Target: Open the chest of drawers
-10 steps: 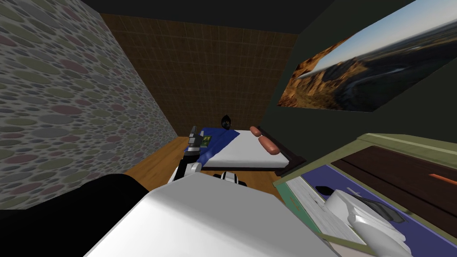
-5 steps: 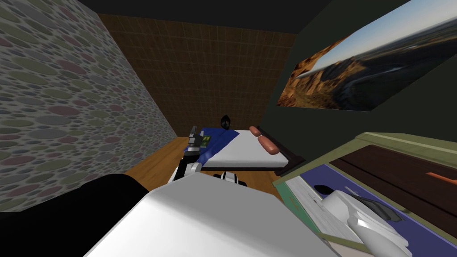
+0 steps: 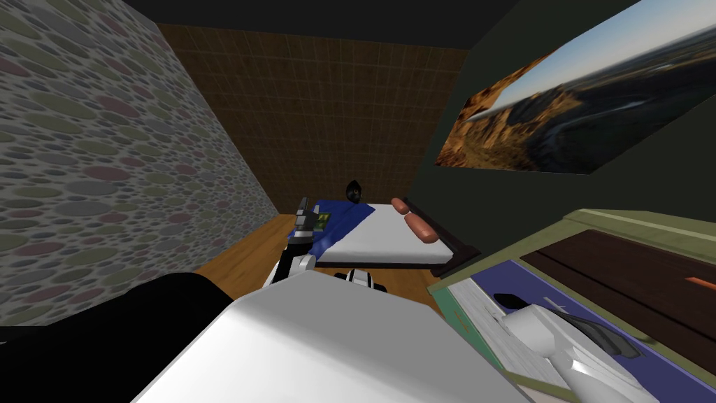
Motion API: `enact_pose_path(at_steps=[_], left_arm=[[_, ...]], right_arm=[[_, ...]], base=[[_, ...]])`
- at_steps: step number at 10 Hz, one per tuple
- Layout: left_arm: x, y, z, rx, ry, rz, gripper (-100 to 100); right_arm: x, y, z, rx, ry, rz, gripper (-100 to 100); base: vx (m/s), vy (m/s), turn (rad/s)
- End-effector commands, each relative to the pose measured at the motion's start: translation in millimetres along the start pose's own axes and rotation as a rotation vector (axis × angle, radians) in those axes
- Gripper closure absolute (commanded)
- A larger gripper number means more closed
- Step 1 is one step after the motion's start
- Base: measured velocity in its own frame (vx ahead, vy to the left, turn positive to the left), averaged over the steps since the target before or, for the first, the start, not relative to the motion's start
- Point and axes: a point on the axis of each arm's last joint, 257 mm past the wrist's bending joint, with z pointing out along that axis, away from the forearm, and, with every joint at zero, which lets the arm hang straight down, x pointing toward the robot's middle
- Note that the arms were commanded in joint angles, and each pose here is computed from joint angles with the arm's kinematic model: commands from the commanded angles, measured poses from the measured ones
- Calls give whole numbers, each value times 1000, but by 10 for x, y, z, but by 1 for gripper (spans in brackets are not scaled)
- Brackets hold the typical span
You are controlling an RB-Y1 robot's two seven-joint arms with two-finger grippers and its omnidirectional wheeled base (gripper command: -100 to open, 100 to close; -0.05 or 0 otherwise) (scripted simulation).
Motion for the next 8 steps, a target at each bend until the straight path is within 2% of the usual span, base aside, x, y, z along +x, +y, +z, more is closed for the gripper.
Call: enact_pose_path(at_steps=[1,2,3,4,6,7,8], left_arm=[[0,0,0,0,0,0,0],[0,0,0,0,0,0,0],[0,0,0,0,0,0,0],[0,0,0,0,0,0,0],[0,0,0,0,0,0,0],[0,0,0,0,0,0,0],[0,0,0,0,0,0,0]], right_arm=[[167,-21,-81,-1,33,-9,100],[-12,-28,-125,-5,-2,7,100],[-76,-31,-143,-6,-15,13,100],[189,-104,-179,5,36,-9,100],[-27,-119,-237,2,-7,13,100],[19,-130,-218,5,4,6,100],[-30,-115,-240,1,-3,9,100]], base=[[8,-19,52],[11,-20,3],[3,-10,-27],[13,-20,42],[8,-16,-8],[0,0,0],[-21,84,1]])
